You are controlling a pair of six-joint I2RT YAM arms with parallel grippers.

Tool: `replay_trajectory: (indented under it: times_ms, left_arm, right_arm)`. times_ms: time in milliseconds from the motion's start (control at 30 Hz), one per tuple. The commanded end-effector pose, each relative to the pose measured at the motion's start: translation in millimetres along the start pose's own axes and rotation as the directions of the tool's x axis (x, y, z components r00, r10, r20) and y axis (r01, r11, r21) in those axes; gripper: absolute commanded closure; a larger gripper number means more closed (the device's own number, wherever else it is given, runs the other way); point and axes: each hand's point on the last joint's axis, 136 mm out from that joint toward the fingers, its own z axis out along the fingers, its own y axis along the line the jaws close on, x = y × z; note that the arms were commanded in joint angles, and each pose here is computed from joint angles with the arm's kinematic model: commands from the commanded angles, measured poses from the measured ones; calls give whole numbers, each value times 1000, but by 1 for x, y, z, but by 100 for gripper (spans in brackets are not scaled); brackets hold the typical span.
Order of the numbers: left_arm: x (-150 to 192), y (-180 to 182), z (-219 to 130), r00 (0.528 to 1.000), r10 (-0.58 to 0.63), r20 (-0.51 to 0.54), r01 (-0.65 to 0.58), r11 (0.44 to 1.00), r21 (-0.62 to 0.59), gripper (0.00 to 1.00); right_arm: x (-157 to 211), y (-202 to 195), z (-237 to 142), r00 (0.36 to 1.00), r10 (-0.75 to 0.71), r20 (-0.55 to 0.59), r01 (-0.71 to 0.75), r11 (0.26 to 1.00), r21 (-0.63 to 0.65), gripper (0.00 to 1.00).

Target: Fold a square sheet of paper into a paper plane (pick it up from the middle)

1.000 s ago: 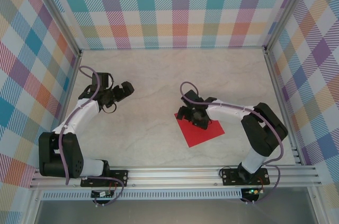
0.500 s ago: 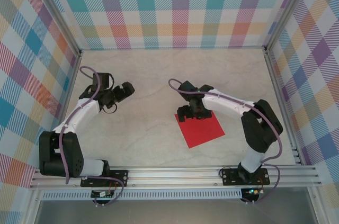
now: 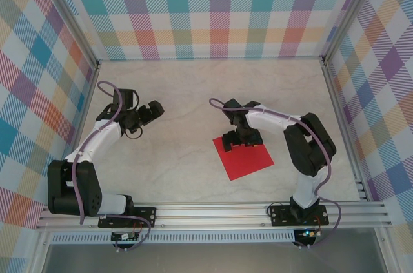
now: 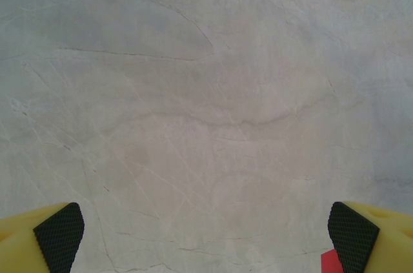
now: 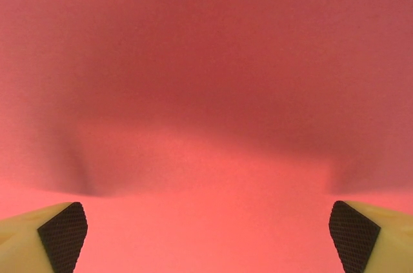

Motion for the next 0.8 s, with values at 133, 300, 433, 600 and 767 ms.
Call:
replay_trajectory:
  times_ms: [133, 300, 433, 600, 767]
  left_arm:
    - [2, -6, -2, 1000, -1, -17, 1, 1000, 7, 0]
    - [2, -5, -1, 1000, -1, -19, 1, 1000, 4, 0]
    - [3, -5, 0, 1000, -4, -24, 4, 1000, 5, 0]
    - [4, -5, 1, 1000, -8, -29, 8, 1000, 10, 0]
    - [7, -4, 2, 999, -10, -36, 10, 1000, 10, 0]
  right_arm:
    - [12, -6, 19, 998, -7, -70, 9, 1000, 22, 3]
    - [21, -8, 32, 995, 3, -104, 0, 999, 32, 8]
    - [25, -9, 40, 992, 10, -122, -6, 999, 33, 15]
    - [27, -11, 43, 993, 14, -120, -10, 999, 33, 21]
    - [28, -12, 45, 993, 25, -119, -22, 1000, 22, 27]
